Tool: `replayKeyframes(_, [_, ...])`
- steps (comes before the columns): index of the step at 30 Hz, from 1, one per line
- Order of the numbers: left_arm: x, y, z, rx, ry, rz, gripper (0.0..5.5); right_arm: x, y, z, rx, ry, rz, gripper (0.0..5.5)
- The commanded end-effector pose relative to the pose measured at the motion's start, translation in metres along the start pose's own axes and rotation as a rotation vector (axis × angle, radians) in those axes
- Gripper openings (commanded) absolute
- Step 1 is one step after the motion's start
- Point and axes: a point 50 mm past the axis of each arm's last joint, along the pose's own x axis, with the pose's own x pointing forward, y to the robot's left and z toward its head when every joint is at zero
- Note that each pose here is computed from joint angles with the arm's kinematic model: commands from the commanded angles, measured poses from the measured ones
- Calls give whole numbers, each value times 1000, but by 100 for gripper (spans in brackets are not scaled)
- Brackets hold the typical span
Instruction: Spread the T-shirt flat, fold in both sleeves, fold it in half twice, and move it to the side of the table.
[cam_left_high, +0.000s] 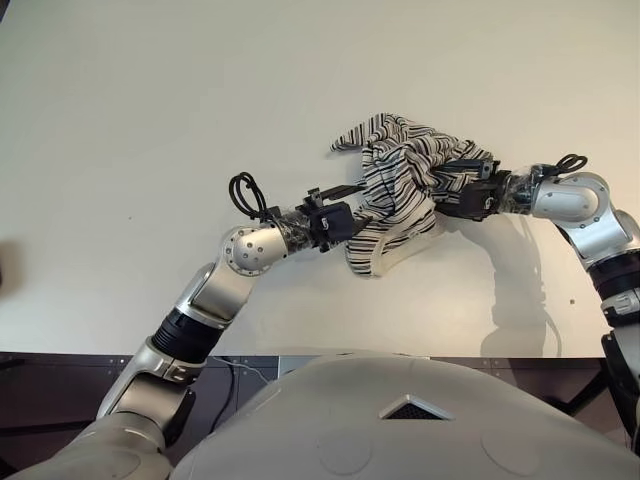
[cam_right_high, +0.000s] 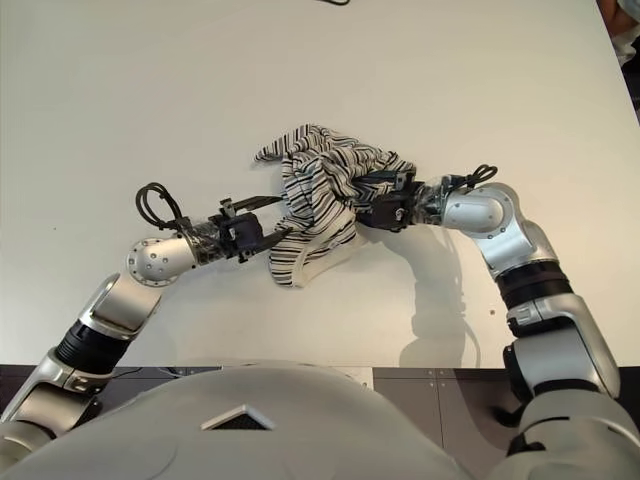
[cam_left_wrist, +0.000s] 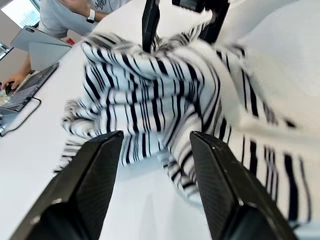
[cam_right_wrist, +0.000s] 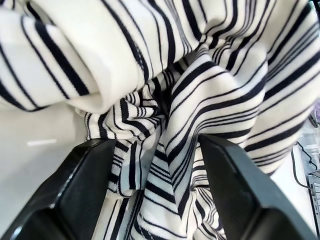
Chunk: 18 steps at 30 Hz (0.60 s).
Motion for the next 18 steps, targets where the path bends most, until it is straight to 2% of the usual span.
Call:
replayKeyframes(1, [-1, -24, -40, 47, 191, -153, 247, -9, 21, -21, 10, 135, 132, 304])
replayKeyframes(6, [-16, -30, -65, 144, 325, -272, 247, -20, 7, -28, -64, 186, 147, 304])
replayKeyframes(12, [-75, -10, -92, 232, 496, -280, 247, -61, -3, -43, -79, 301, 179, 304])
replayKeyframes(15, [-94, 2, -93, 117, 485, -187, 247, -71, 5, -42, -58, 279, 209, 304])
replayKeyframes(18, [-94, 2, -82, 52, 386, -151, 247, -70, 5, -32, -56, 204, 189, 304])
